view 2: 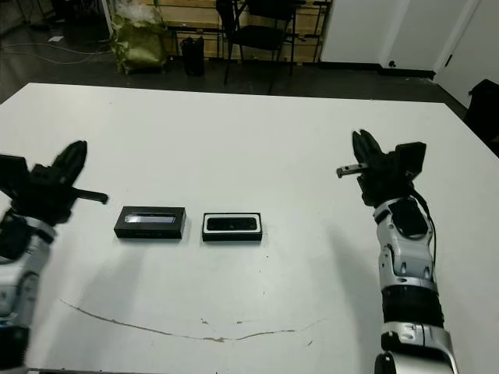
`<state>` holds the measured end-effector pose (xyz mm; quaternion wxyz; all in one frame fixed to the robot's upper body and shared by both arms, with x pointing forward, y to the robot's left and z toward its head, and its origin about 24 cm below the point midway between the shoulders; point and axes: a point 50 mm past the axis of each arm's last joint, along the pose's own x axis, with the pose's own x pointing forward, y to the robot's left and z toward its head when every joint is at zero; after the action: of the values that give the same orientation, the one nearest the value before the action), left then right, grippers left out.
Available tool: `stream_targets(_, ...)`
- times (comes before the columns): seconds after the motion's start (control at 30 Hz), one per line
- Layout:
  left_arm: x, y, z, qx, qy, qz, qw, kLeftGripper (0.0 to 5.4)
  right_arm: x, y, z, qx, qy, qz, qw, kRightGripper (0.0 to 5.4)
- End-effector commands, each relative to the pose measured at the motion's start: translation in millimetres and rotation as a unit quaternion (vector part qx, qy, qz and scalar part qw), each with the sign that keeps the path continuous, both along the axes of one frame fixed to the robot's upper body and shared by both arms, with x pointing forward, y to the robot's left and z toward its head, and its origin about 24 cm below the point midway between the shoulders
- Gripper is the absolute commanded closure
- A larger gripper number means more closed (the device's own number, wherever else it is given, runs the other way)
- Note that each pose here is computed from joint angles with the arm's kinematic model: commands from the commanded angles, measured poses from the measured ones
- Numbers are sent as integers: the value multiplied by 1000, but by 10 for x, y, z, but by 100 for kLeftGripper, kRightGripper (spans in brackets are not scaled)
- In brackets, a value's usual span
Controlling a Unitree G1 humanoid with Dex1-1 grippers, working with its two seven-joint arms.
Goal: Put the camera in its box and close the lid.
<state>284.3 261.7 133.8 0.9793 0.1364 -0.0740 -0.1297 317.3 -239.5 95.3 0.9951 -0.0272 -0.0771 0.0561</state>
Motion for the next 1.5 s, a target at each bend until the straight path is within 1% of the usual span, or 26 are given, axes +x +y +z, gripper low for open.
stream_targets(0.03,66,134,95,43,35,-67,996,540,-42,-29,-93,24,26,-19,999,539)
stream_targets(0.07,85,154,131,62,44,-92,993,531,-44,-24,-100,30,28,-21,999,540)
stream_targets(0.13,123,162,198,117,43,-136,983,501,-46,-15,-107,36,27,-19,999,540)
stream_targets(0.17,146,154,229,146,46,-158,976,480,-43,-17,-116,38,26,-17,999,540)
stream_targets(0.23,183,141,266,182,57,-186,964,431,-33,-29,-132,42,23,-13,999,540)
stream_targets(0.3,234,113,316,219,88,-227,945,384,-27,-30,-136,42,27,-22,999,540)
stream_targets(0.37,283,74,363,231,114,-273,927,336,-28,-37,-135,38,25,-23,999,540)
stream_targets(0.43,329,32,385,239,128,-313,910,287,-29,-52,-148,37,26,-24,999,540)
stream_targets(0.53,401,-15,353,233,169,-372,883,213,-25,-80,-180,29,29,-34,999,540)
stream_targets(0.63,437,-49,306,212,193,-424,859,142,-12,-150,-260,53,21,-20,998,540)
stream_targets(0.73,447,-75,266,224,189,-450,843,71,-2,-174,-264,58,18,-20,998,540)
stream_targets(0.83,440,-86,217,234,191,-461,834,2,-7,-151,-198,36,22,-30,999,540)
stream_targets(0.93,415,-105,156,216,191,-485,826,2,-14,-144,-195,32,25,-32,999,540)
stream_targets(1.03,385,-115,114,192,184,-498,825,2,-22,-118,-185,26,28,-40,998,540)
stream_targets(1.13,349,-105,107,195,186,-504,820,2,-26,-100,-178,34,16,-30,999,540)
stream_targets(1.23,327,-85,132,222,208,-505,808,2,-38,-72,-138,26,26,-42,998,540)
stream_targets(1.33,328,-72,140,234,251,-504,793,2,-52,-57,-115,24,26,-43,998,540)
stream_targets(1.47,337,-25,134,254,287,-492,782,2,-54,-70,-145,29,18,-34,999,540)
stream_targets(1.5,340,-19,128,254,295,-490,780,2,-54,-64,-141,27,23,-36,999,540)
